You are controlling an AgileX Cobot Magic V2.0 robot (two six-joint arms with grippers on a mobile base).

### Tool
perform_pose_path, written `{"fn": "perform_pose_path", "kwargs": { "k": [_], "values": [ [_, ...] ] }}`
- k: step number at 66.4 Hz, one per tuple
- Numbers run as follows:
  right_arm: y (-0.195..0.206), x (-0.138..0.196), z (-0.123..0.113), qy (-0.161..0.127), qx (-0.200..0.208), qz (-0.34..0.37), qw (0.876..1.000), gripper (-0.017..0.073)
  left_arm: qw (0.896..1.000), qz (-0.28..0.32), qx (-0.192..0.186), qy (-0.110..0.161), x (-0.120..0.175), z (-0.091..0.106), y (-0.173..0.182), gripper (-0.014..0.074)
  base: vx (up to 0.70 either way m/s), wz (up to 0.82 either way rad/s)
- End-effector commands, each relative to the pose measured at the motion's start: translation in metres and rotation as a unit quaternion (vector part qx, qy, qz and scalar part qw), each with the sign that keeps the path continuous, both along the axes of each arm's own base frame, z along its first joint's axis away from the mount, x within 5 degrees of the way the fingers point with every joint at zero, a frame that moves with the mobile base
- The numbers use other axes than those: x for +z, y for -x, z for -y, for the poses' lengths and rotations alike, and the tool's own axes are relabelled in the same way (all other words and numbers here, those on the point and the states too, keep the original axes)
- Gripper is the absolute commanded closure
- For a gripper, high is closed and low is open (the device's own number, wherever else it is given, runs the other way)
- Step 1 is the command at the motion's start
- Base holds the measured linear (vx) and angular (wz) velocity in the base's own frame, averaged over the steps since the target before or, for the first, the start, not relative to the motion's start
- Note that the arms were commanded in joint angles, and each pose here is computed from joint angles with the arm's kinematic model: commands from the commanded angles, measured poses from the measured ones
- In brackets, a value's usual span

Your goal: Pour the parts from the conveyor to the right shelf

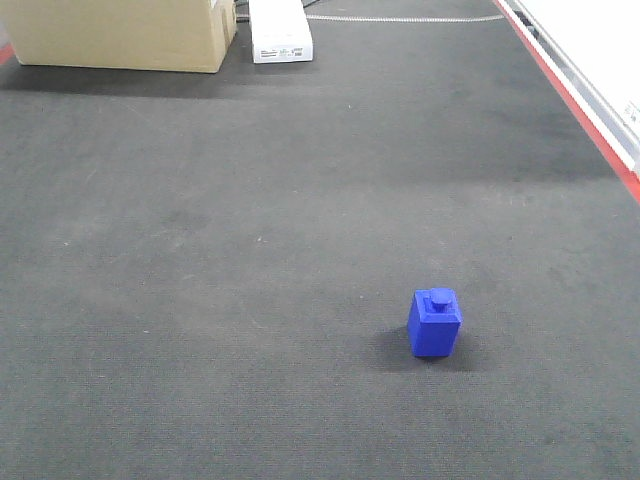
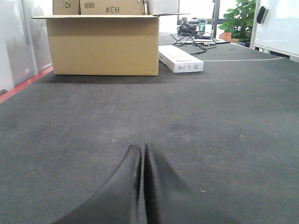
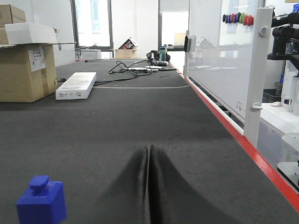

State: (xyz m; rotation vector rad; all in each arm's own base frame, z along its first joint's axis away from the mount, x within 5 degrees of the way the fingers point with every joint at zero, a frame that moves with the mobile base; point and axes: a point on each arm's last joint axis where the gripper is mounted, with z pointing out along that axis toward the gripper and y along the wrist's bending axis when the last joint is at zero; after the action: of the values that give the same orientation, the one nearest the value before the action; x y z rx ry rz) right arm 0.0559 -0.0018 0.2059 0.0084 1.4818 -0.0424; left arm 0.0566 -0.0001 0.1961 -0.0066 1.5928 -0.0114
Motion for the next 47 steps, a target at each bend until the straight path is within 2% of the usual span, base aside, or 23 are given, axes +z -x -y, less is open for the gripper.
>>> {"fn": "perform_pose_path", "kwargs": {
  "k": [1,47],
  "values": [
    [0.0008,0.0041,-0.0002,0.009,-0.001,0.035,0.999,0.0568,0.999,0.052,0.000,0.007,0.0139,0.0000,0.0021,0.0600,0.00,0.00],
    [0.0008,0.0041,-0.0002,0.014,-0.002,0.035,0.999,0.0568,0.999,0.052,0.000,0.007,0.0139,0.0000,0.0021,0.0600,0.00,0.00]
  ]
}}
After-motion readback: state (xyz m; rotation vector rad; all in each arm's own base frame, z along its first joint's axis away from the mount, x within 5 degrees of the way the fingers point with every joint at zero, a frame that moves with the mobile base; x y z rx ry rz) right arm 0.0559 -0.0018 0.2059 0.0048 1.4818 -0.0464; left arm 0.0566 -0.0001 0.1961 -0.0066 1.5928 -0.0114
